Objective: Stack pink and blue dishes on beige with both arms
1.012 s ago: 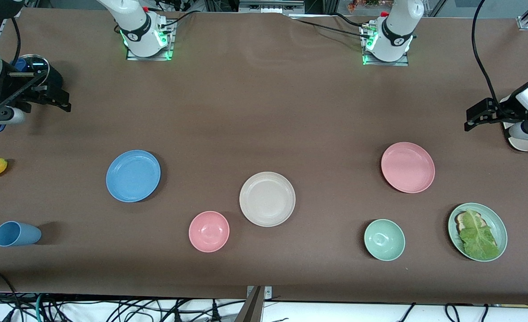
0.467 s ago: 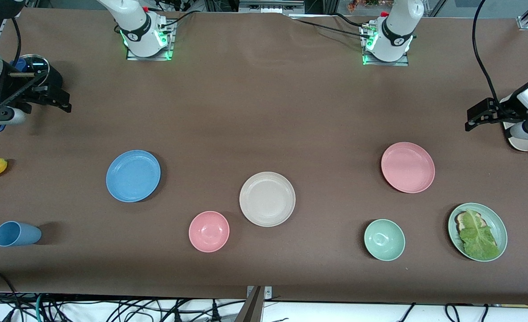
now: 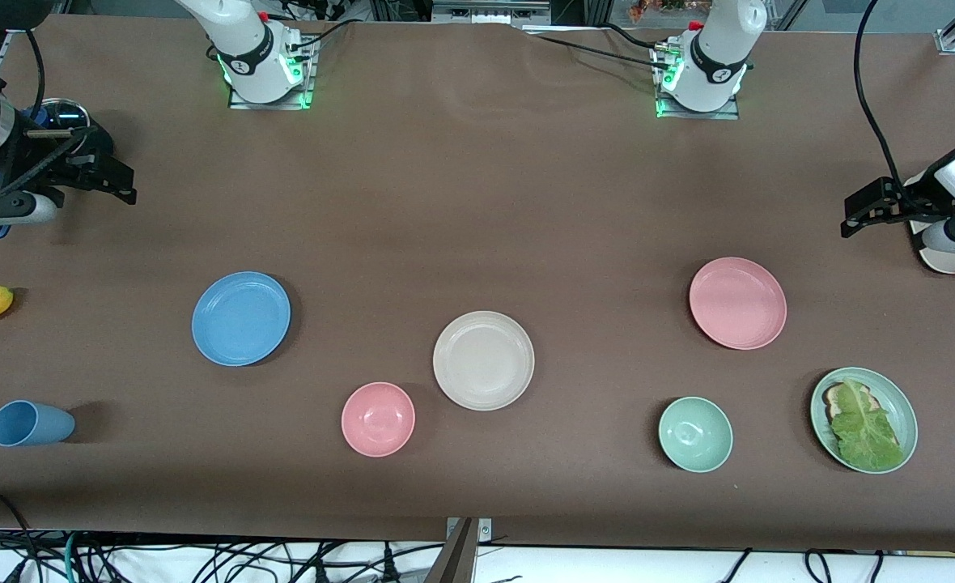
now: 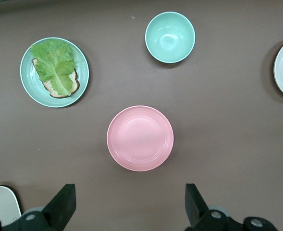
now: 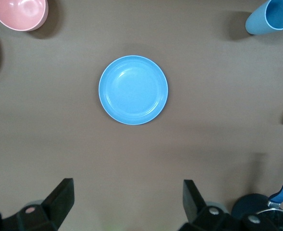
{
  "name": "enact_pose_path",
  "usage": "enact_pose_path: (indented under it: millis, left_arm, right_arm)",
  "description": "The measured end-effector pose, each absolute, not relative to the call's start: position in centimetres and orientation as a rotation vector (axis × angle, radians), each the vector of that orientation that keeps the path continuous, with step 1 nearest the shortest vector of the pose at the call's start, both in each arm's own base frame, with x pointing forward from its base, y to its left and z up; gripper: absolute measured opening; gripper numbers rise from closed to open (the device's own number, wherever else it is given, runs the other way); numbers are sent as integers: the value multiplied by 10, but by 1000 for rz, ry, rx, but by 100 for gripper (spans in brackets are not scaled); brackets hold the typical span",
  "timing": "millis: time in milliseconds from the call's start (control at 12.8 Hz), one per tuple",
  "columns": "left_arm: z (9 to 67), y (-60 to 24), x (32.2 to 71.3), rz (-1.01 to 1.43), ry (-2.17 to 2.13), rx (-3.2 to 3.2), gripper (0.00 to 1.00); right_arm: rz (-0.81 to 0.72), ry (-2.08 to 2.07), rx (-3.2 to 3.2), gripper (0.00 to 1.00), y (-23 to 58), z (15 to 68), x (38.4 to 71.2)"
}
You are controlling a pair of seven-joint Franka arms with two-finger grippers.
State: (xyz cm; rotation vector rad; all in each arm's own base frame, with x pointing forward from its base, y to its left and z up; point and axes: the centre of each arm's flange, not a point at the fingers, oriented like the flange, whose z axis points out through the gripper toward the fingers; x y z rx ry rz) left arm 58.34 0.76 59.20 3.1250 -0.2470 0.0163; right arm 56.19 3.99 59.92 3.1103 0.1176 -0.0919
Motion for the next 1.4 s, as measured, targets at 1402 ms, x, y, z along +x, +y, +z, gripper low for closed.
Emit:
enact_pose_path:
  millis: [1402]
  left_arm:
    - [591, 5, 588, 51, -254, 3126, 100]
  right_arm:
    - [-93, 89, 3112, 100, 31, 599, 562]
